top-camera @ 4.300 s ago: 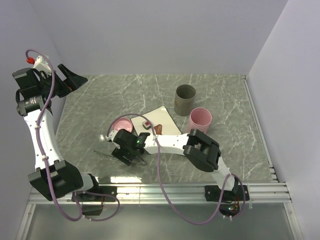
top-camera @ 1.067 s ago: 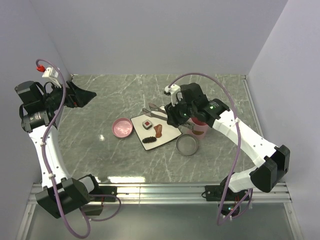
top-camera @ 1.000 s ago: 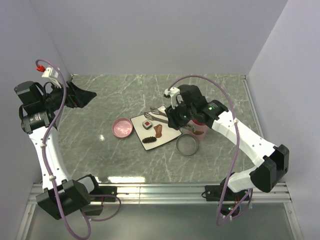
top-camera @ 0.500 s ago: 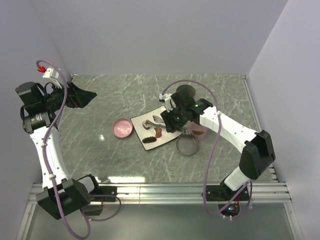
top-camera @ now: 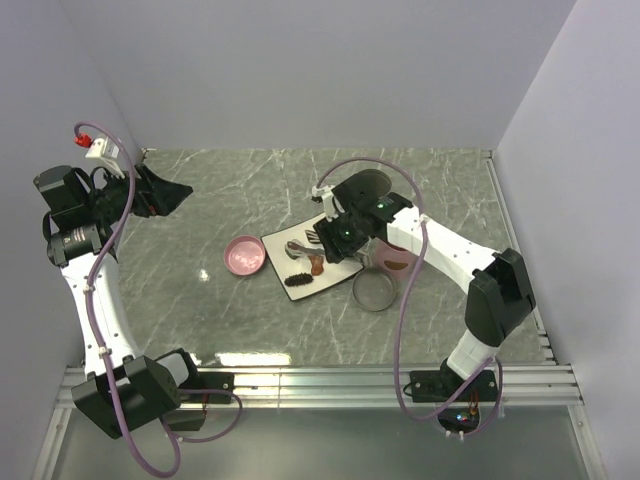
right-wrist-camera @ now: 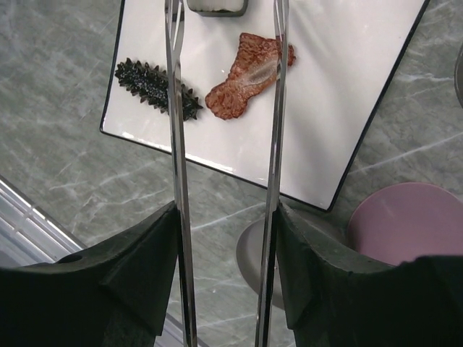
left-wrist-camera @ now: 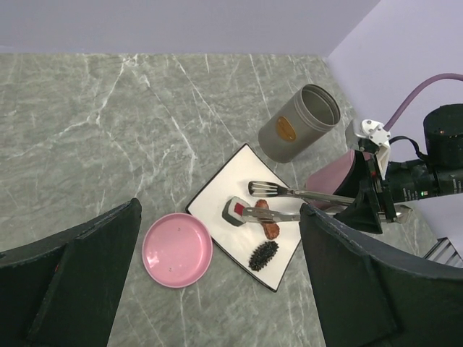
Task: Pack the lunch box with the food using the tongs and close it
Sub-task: Pick up the fake food from the plate.
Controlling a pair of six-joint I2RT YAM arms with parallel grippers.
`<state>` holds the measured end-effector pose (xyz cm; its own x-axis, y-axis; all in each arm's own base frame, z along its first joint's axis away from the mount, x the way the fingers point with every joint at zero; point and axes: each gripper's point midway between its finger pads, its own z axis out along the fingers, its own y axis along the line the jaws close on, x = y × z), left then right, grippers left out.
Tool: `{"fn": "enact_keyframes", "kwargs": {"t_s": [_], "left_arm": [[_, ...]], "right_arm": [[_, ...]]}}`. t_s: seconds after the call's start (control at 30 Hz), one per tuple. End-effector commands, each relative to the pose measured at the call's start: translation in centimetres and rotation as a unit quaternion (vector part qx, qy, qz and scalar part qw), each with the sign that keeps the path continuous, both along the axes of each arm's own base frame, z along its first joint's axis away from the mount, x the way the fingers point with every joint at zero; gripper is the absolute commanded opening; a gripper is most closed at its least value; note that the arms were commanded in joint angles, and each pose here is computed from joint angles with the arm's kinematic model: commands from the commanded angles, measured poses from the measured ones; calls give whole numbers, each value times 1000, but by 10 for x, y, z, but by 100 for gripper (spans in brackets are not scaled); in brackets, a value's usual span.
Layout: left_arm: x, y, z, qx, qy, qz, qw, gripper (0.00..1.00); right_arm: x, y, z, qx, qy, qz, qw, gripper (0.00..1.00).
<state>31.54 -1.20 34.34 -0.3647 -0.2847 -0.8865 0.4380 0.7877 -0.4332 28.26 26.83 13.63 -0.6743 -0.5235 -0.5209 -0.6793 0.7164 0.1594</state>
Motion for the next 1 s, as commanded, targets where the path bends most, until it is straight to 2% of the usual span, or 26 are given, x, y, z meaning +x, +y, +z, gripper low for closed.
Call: {"fn": "enact_keyframes", "kwargs": {"t_s": [0.0,0.7,0.97], "left_arm": [[4,2,8,18,-26,1,1000,97],[4,3,5,16,-23,5,1000,97],[2,3,5,19,-24,7,999,97]], "right_arm": [[12,15,19,16,-32,0,999,60],[19,33,4,-23,-54,11,998,61],[18,36,0,-35,-61,15,997,55]]}}
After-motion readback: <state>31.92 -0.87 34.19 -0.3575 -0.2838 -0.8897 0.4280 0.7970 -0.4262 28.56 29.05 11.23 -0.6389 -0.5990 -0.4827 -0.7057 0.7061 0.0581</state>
